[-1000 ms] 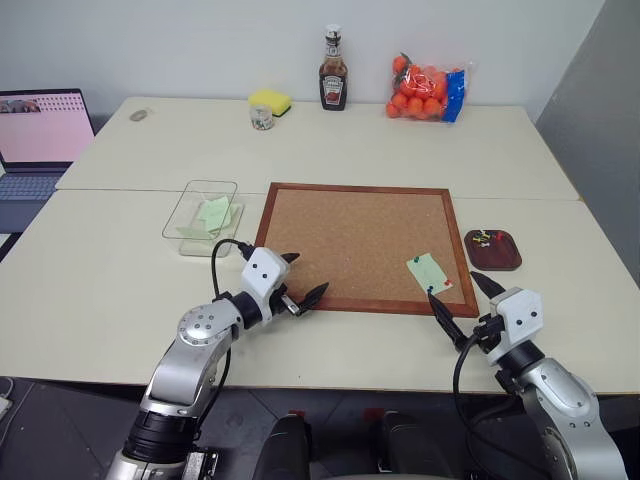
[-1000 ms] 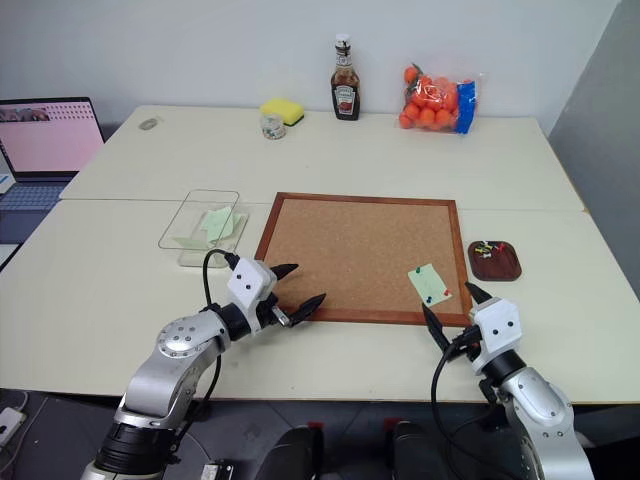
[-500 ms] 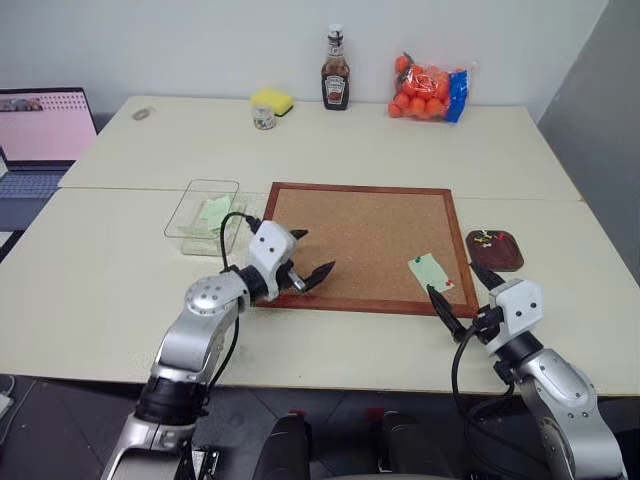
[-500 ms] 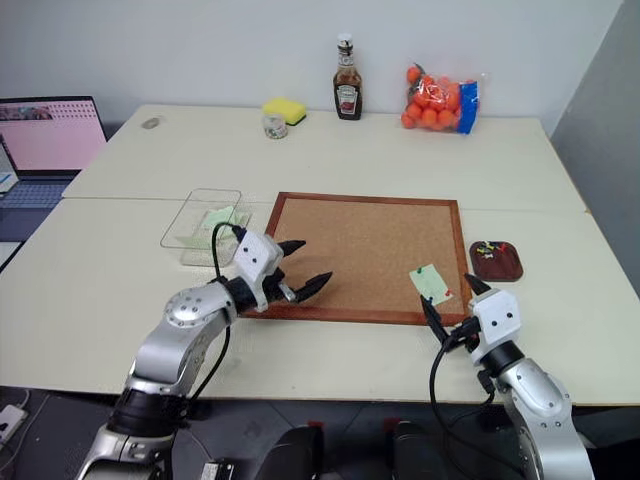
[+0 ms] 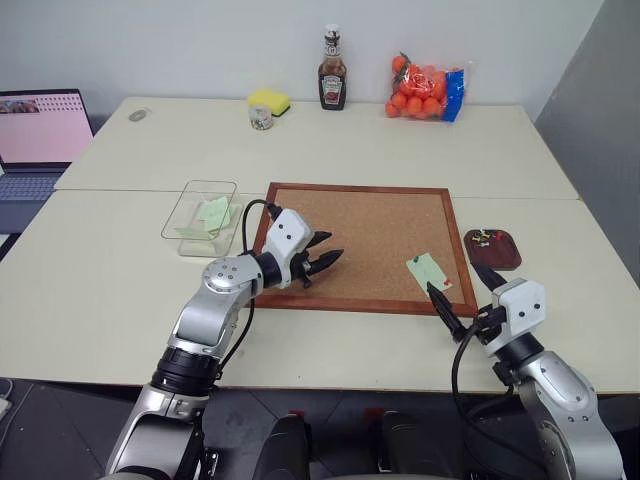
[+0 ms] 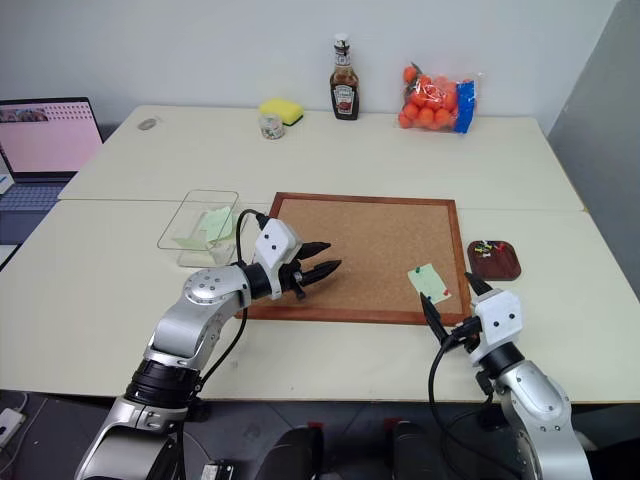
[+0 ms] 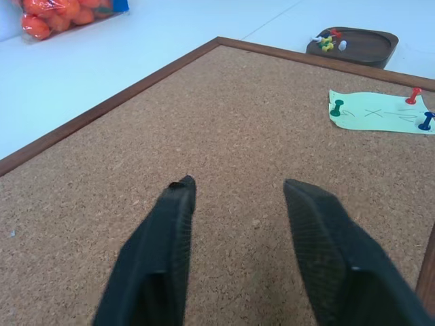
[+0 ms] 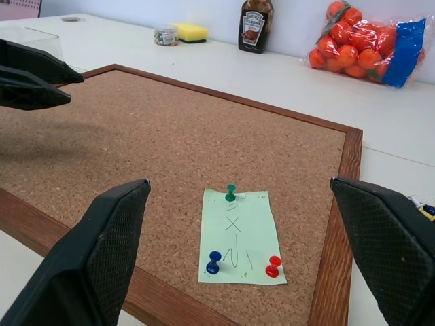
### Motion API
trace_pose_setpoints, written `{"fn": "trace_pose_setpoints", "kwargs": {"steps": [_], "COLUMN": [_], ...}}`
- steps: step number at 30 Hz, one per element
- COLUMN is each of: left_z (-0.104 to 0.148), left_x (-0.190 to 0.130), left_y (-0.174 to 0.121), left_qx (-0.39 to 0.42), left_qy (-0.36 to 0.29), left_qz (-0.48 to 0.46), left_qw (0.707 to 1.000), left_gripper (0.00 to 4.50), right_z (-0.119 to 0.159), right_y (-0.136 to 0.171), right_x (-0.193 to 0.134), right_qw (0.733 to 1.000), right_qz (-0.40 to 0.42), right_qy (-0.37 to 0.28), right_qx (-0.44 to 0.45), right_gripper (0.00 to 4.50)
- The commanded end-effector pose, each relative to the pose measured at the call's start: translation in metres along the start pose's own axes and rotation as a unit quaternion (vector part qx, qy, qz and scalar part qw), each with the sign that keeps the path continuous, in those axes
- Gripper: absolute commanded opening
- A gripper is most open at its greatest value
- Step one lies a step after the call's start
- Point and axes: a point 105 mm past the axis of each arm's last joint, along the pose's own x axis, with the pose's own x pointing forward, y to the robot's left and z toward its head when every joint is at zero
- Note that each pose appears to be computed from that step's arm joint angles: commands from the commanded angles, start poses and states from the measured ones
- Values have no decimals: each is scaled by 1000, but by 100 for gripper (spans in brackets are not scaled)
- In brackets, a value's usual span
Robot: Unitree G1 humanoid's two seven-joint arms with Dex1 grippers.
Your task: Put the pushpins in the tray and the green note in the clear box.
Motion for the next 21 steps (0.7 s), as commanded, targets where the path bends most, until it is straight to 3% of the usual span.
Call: {"fn": "trace_pose_setpoints", "kwargs": {"steps": [1,7,14,21], "left_z": [6,-11,-34,-38], "left_x": [6,17,19,20], "left_y": [-7,-7,-11,-16], "left_qx": [16,7,-12,-25], "left_qy": [4,33,68,67], "left_qz": [-18,-16,-27,-35], "left_qw": [1000,999,997,997], "left_gripper": [125,6,1,1], "right_z": [10,13,13,16], "right_y": [2,4,2,4], "right_x": [-2,4,26,61], "right_qw": [1000,999,999,997], "right_qz": [18,40,38,39], "right_qy": [-13,-8,27,55], "right_qx": [-5,-5,3,49], "right_gripper": [450,450,450,450]}}
